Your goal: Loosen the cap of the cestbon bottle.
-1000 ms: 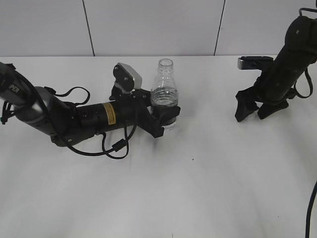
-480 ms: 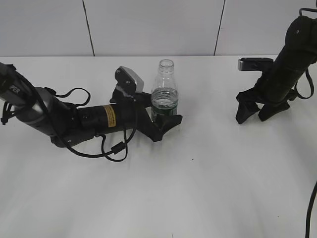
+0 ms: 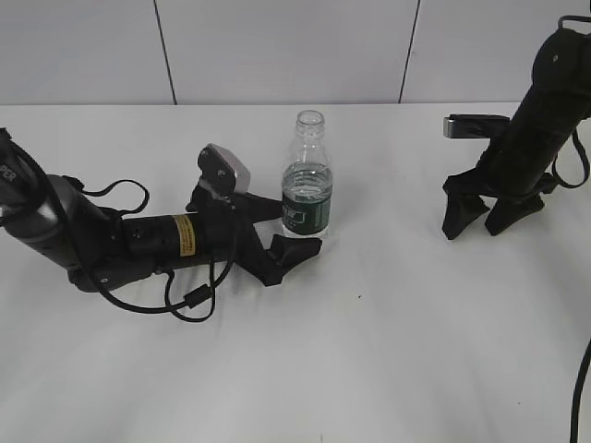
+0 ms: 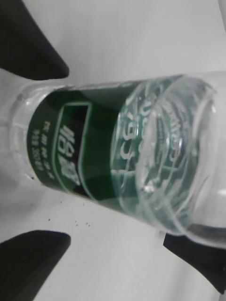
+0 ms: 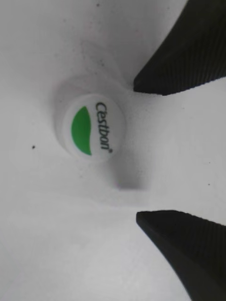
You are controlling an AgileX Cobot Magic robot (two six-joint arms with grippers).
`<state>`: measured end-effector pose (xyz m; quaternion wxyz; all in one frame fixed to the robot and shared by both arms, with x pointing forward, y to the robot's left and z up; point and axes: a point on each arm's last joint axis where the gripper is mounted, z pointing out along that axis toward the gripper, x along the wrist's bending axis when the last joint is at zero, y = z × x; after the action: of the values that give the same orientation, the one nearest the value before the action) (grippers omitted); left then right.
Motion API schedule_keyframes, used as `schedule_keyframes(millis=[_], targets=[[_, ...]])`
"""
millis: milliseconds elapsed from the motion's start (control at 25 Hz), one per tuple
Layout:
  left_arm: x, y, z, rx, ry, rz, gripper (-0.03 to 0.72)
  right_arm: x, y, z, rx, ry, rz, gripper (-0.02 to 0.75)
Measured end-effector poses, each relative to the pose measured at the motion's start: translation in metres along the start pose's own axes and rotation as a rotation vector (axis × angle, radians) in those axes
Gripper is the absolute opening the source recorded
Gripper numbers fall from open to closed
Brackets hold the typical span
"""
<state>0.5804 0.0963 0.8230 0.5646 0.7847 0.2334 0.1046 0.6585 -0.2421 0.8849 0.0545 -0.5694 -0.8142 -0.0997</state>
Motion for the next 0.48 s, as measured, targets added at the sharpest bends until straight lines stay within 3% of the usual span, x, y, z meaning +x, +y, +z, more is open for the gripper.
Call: schedule_keyframes(millis=[480], targets=[[0.010, 0.005, -0.013, -0.013, 0.006, 0.015, 0.590, 0.010, 0.000, -0.042, -0.055, -0.014, -0.024, 0.582]])
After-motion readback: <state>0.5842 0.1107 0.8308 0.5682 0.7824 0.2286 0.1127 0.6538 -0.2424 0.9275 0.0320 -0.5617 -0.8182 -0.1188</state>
